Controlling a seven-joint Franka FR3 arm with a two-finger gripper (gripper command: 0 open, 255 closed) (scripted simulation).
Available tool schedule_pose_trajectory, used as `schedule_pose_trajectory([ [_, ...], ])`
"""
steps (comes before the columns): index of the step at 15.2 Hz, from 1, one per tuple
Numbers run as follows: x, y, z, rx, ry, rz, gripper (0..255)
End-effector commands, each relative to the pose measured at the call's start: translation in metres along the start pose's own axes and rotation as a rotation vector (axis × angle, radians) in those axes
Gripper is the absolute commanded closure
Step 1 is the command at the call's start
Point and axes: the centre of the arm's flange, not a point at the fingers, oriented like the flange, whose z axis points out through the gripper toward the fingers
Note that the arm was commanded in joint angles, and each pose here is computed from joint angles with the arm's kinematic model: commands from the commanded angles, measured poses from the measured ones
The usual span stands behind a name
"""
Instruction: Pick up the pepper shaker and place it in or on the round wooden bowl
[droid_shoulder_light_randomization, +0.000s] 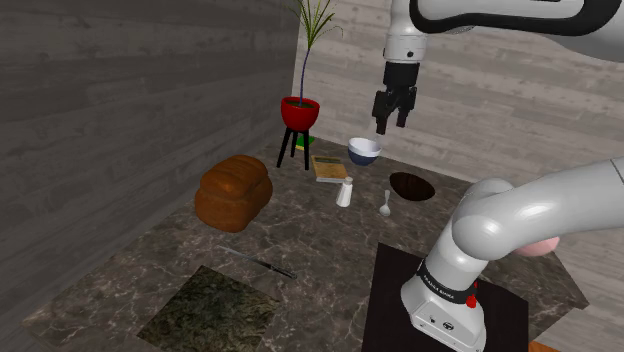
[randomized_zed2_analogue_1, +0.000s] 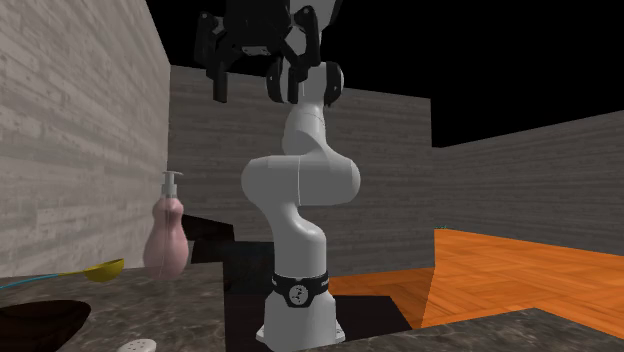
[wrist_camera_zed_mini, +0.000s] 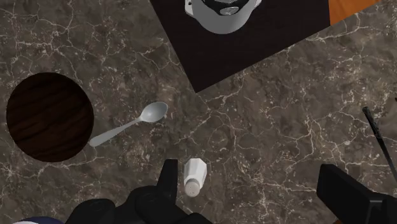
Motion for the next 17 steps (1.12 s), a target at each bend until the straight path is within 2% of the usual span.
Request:
schedule_pose_trajectory([
  [1,0.000,0.000,0.000,0.000,0.000,0.000,0],
  [17,0.082,0.050,0.180,0.091,0.178,-0.094,0],
])
